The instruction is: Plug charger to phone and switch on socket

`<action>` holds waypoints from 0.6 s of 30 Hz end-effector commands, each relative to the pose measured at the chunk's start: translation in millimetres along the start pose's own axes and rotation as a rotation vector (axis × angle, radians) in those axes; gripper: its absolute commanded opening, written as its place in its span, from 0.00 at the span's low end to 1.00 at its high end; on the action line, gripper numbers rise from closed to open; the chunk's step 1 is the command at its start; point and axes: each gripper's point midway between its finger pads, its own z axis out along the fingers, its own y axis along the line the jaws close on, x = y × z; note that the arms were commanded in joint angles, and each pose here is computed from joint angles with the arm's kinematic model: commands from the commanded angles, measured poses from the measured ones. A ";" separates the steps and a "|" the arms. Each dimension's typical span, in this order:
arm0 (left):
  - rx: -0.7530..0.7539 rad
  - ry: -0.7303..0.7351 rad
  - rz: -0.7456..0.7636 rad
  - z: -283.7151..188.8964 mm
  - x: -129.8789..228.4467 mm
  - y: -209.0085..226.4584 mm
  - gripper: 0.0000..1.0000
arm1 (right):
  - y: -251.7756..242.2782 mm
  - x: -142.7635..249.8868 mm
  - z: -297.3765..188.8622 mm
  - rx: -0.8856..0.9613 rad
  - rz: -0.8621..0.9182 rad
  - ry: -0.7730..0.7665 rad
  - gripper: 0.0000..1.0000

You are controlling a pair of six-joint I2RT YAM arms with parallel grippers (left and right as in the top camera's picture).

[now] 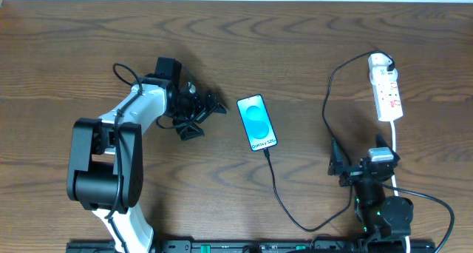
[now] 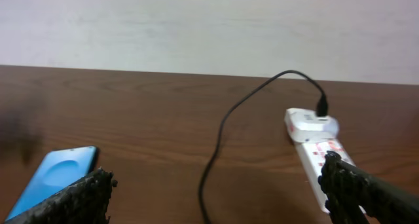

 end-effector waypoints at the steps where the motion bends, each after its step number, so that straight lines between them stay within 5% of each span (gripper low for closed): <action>1: -0.094 -0.054 -0.005 3.3 -11.0 20.9 0.98 | -4.7 1.1 -0.3 0.021 -0.050 0.002 0.99; 18: -0.094 -0.054 -0.005 3.3 -11.0 20.9 0.98 | -4.3 2.5 0.1 0.018 -0.049 0.009 0.99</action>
